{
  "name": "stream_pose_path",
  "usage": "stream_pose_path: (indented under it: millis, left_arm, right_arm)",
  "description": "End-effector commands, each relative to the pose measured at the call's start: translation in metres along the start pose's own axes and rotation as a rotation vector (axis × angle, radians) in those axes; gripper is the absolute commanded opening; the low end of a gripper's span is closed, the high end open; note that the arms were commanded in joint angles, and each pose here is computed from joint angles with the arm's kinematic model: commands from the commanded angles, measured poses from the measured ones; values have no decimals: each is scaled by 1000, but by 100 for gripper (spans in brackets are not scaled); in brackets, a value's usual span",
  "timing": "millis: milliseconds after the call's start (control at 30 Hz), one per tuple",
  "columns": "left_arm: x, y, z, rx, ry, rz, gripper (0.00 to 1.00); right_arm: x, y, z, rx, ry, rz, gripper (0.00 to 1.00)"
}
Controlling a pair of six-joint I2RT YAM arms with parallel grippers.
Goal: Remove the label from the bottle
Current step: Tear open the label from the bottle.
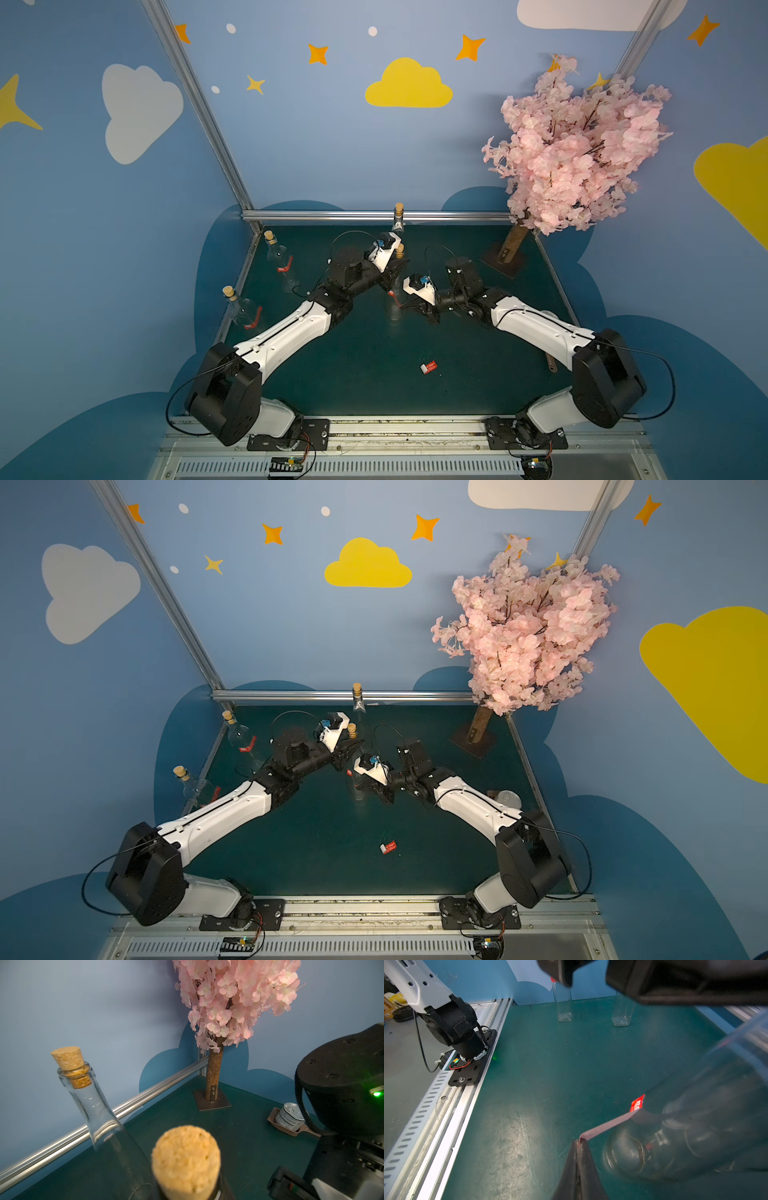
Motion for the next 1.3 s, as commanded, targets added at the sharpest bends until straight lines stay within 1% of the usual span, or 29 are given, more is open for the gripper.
stream_pose_path:
  millis: [0, 1267]
  left_arm:
    - [30, 28, 3, -123, 109, 41, 17]
    - [33, 28, 3, -126, 113, 40, 17]
  right_arm:
    - [-9, 16, 3, -87, -39, 9, 0]
    - [-6, 17, 4, -85, -31, 16, 0]
Point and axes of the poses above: each gripper's point midway between its finger pads, its own z axis out along the fingers, its own y axis along the line the jaws close on, x = y × z, the point moved 2 cm from there along -z, back along the fingers, and after that the axes turned 13 degrees about -z, right-handed, at the moved point
